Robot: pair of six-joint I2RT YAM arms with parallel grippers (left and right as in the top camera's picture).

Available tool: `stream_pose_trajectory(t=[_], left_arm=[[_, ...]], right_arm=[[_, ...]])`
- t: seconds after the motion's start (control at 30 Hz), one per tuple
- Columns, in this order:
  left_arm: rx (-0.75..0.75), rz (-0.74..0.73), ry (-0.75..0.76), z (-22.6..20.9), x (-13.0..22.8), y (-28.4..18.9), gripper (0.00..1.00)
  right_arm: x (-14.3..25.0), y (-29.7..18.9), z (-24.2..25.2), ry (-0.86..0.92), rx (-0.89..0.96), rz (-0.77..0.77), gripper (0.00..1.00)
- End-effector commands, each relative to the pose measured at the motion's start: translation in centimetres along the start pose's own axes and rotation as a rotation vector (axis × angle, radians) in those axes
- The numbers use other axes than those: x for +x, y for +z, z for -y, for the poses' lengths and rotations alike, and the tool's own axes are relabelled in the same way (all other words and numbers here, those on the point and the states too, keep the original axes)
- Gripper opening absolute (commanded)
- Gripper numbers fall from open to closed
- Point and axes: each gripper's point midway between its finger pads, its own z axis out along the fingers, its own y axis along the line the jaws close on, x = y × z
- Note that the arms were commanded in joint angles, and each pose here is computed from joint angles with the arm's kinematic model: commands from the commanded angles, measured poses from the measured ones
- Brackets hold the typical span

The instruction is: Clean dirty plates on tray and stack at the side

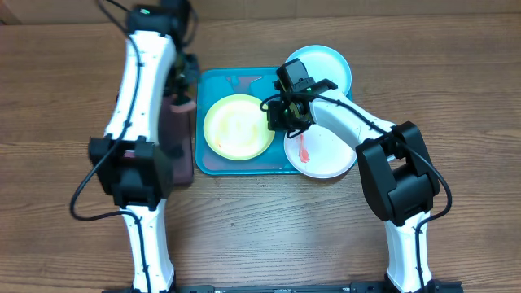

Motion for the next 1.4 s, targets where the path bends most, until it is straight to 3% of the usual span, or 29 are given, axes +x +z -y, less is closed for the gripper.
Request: stream_pose_trajectory(t=[0.0,0.37,0.5,0.83,1.23,1.33,1.37], left_arm=[[-0.006,0.065,-0.067,-2.1,-0.8,-3.2,0.04],[-0.024,-0.035,-0.159,-6.5,0.0,-1.2,0.04],[-0.029,-0.057,-0.158,-6.5,0.4,-0.5,0.04],[0.003,-0.086,-0.155,-5.7,0.8,0.5,0.04],[0.027,-0.079,-0.157,-5.2,0.5,0.5,0.04],[0.027,-0.078,-0.157,-5.2,0.5,0.6,0.04],[0.027,-0.079,-0.157,-5.2,0.5,0.5,0.04]], right_arm=[[-3.0,-5.3,-2.2,-0.044,0.048,0.146,0.04],[-5.3,-16.3,-3.8,-0.178,0.607,0.495,0.04],[-4.4,-18.9,-4.7,-0.256,0.824,0.617,0.04],[-2.1,-25.0,-9.5,-0.378,1.135,0.934,0.04],[-1.4,-25.6,-10.9,-0.364,1.128,1.006,0.04],[-1.3,-22.5,-10.7,-0.362,0.989,0.884,0.04],[-0.8,-19.1,-10.5,-0.361,0.835,0.726,0.04]])
